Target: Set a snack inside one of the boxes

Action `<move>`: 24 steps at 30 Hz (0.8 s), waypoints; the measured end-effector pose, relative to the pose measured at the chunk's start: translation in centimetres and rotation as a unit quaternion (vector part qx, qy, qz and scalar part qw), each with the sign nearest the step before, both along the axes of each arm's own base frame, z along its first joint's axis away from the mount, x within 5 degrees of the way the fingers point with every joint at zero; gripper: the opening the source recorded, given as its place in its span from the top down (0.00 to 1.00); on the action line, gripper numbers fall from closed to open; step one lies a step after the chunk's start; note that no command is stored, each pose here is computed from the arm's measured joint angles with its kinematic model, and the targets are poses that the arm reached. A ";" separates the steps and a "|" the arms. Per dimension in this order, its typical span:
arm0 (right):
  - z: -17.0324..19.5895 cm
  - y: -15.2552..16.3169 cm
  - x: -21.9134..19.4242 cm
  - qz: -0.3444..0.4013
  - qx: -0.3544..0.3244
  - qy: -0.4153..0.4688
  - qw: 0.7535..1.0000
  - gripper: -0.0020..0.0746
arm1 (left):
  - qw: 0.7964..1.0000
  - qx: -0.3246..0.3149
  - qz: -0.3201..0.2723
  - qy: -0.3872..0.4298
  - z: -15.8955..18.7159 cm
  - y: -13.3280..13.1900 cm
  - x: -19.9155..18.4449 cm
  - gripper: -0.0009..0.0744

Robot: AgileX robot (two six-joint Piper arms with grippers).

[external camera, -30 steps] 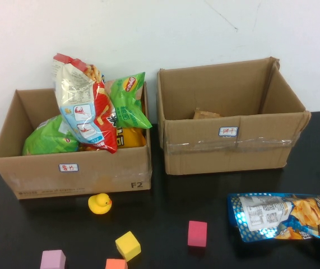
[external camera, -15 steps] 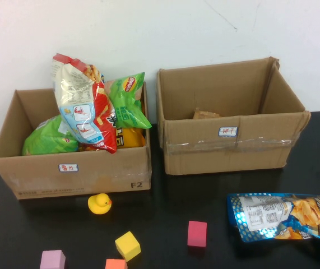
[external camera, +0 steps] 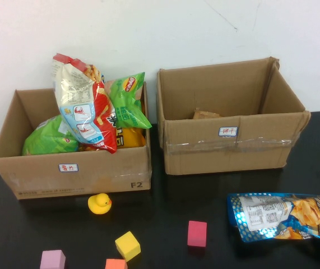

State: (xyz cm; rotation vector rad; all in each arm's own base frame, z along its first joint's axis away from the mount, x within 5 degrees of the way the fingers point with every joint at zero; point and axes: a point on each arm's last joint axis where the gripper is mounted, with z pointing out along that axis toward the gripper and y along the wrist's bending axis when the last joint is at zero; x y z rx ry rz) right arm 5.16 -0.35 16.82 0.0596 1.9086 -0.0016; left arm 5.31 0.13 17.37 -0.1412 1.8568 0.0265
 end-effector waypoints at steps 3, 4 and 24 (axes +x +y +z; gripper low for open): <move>0.0 0.0 0.0 0.000 0.000 0.000 1.000 0.98 | 1.000 0.001 -0.027 0.000 0.0 -0.3 0.0 0.99; 0.0 0.0 0.0 0.000 0.000 0.000 1.000 0.98 | 0.999 0.001 -0.034 0.000 0.0 -0.4 0.0 0.99; 0.0 0.0 0.0 0.000 0.000 0.000 1.000 0.98 | 0.999 -0.016 -0.052 -0.001 0.0 -0.6 0.0 0.99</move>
